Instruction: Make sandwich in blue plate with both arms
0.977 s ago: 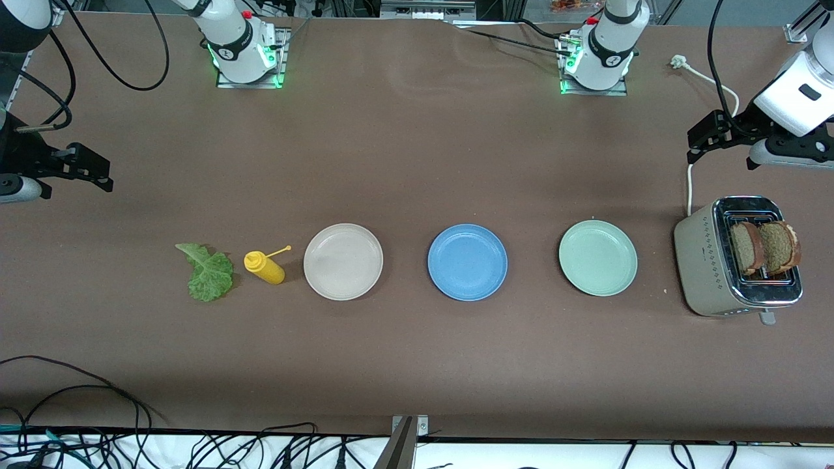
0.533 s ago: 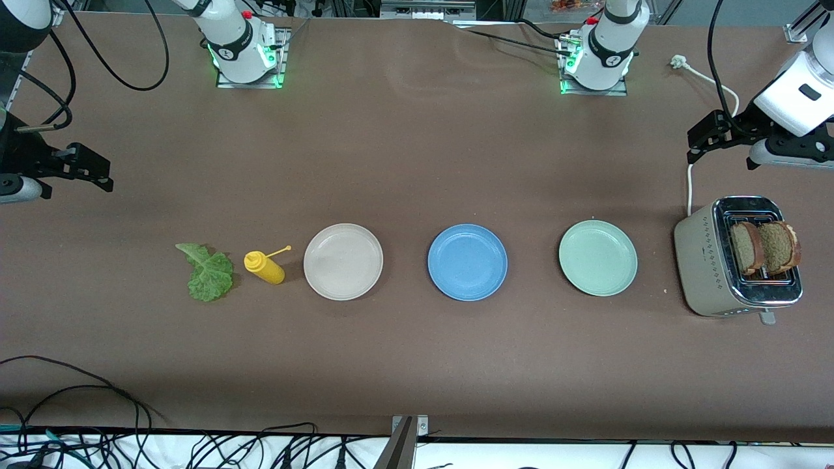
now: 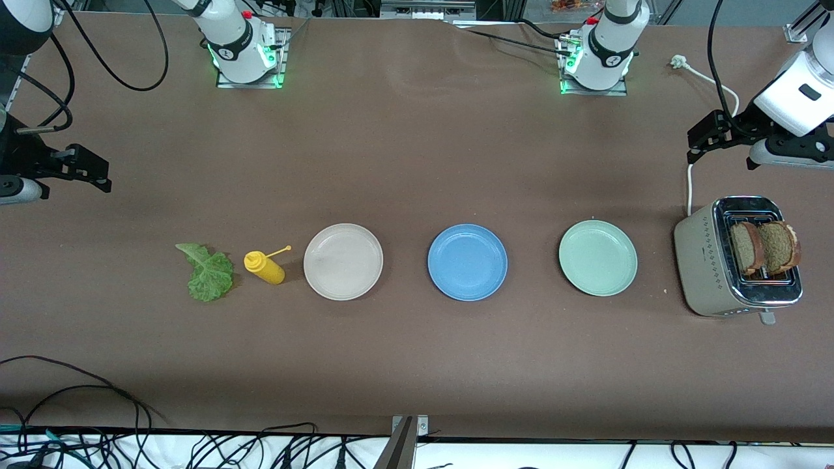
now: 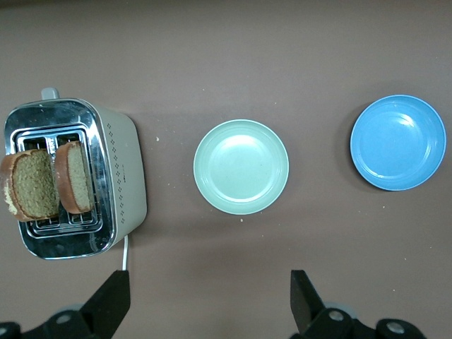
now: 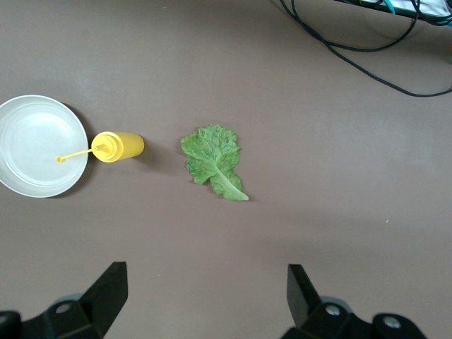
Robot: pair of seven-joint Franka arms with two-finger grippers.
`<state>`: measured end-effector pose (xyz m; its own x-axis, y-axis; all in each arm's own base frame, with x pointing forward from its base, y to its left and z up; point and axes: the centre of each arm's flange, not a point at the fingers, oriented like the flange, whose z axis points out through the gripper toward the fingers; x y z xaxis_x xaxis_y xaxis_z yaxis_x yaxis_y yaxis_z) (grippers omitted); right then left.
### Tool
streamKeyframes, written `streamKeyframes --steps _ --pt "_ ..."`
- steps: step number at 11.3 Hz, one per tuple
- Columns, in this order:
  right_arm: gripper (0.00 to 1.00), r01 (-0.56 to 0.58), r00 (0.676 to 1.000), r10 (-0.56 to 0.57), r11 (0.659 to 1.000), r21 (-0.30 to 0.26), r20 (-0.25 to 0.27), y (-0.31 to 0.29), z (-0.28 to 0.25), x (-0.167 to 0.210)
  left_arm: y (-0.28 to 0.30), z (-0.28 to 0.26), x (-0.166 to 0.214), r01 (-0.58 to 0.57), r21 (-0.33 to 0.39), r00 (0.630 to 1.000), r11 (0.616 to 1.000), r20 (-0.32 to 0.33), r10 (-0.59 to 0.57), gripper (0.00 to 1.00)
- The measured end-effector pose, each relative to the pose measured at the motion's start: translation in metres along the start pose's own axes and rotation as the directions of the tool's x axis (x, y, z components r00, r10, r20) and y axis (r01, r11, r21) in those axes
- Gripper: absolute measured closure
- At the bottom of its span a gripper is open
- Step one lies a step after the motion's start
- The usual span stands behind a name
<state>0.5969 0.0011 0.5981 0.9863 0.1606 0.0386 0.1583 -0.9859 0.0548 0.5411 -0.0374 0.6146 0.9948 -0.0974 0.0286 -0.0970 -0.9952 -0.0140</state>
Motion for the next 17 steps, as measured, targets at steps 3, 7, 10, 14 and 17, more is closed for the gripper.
streamKeyframes --steps 3,7,10,14,17 --pt "0.00 0.000 1.000 0.000 1.000 0.000 0.000 0.000 0.000 0.000 0.000 0.000 0.000 0.000 0.000 1.000 1.000 0.000 0.000 0.00" --pt "0.00 0.001 1.000 -0.001 1.000 0.000 0.000 -0.001 0.000 0.000 0.000 0.000 0.000 0.000 0.000 1.000 1.000 0.000 0.000 0.00" --pt "0.00 0.003 1.000 -0.003 1.000 0.000 0.000 -0.002 0.000 0.000 0.000 0.000 0.000 0.000 0.000 1.000 1.000 0.000 0.000 0.00" --pt "0.00 0.003 1.000 -0.003 1.000 0.000 0.002 -0.002 0.001 0.000 0.001 0.000 0.000 -0.001 0.000 1.000 1.000 0.000 0.001 0.00" --pt "0.00 0.001 1.000 -0.001 1.000 -0.001 0.002 0.000 0.001 0.000 0.013 0.002 -0.003 -0.023 0.000 0.999 1.000 0.031 0.023 0.00"
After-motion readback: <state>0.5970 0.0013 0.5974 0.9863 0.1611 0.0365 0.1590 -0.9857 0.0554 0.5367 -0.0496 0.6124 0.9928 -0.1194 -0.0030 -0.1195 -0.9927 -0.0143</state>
